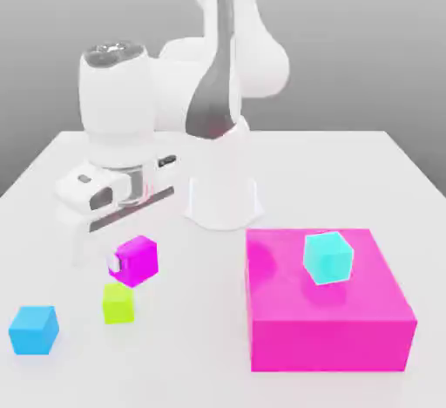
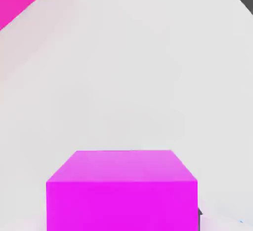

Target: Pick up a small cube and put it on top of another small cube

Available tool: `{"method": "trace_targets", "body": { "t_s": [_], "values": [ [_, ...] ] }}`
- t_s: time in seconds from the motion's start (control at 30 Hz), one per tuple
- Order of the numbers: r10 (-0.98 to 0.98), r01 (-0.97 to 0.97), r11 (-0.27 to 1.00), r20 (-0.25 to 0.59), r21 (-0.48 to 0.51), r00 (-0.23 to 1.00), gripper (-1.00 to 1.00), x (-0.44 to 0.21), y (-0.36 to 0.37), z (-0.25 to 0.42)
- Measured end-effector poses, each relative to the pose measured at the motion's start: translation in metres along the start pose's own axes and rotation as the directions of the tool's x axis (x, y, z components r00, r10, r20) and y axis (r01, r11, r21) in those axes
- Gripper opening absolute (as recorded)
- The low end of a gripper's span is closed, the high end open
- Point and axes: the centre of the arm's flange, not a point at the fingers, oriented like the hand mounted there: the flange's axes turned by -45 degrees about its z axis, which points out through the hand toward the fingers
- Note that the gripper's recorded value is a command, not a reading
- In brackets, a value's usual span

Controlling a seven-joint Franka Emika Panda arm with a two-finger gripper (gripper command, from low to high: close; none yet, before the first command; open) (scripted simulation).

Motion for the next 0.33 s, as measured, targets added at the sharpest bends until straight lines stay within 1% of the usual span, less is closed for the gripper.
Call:
{"method": "trace_targets", "body": {
  "t_s": [0.2, 0.23, 0.33],
  "values": [
    [0.003, -0.003, 1.0, -0.003, -0.001, 1.0, -1.0, -0.008, -0.002, 0.052],
    [0.002, -0.002, 1.0, -0.003, -0.001, 1.0, 1.0, -0.008, -0.002, 0.061],
    [0.002, -0.002, 1.0, -0.003, -0.001, 1.0, 1.0, -0.008, -0.002, 0.061]
  ]
}}
